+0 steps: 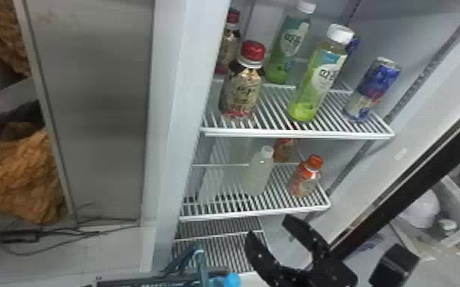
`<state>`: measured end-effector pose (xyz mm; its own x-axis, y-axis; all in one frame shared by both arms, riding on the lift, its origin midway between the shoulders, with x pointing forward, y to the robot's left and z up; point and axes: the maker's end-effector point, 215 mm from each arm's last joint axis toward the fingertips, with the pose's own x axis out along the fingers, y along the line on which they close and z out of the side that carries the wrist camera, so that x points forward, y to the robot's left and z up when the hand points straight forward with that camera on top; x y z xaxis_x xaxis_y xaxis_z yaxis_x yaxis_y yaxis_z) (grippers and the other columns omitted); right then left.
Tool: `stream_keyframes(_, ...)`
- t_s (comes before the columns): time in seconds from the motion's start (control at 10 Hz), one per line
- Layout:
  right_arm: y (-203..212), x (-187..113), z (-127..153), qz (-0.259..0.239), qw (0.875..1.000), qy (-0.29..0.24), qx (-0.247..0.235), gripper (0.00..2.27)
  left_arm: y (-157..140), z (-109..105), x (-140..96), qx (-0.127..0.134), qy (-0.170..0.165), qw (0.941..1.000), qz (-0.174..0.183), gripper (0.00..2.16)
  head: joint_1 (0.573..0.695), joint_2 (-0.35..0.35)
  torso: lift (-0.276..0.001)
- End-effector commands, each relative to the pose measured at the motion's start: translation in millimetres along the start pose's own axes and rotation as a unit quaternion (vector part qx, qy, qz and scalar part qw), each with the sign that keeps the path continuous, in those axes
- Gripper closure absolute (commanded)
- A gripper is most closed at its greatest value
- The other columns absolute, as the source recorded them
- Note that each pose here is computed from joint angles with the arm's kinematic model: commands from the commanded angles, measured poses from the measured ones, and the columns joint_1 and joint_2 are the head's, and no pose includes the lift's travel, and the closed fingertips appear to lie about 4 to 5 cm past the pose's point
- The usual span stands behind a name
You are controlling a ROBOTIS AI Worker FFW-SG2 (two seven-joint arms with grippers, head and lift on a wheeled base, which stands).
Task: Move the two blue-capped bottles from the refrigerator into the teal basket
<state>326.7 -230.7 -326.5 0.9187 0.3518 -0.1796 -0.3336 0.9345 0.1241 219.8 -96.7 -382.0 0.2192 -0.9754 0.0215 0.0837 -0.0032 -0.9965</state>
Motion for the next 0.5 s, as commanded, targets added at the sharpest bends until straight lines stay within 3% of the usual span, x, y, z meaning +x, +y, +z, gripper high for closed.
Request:
stream_keyframes(0.0, -4, 0, 24, -0.008, 0.999, -0.042, -0.032, 0.22, 0, -1, 1, 0.0, 0.001, 1.0, -0.001, 1.12, 0.695, -0.35, -0.157)
stream_keyframes(0.3, -9, -2, 61, -0.036, 0.99, -0.112, -0.081, 0.19, -1, 0, 1, 0.002, 0.001, 1.0, -0.001, 1.12, 0.695, -0.35, -0.157)
stream_keyframes(0.4, -19, -3, 58, -0.059, 0.988, -0.123, -0.078, 0.18, 0, 0, 1, 0.001, 0.0, 1.0, 0.0, 1.12, 0.695, -0.35, -0.157)
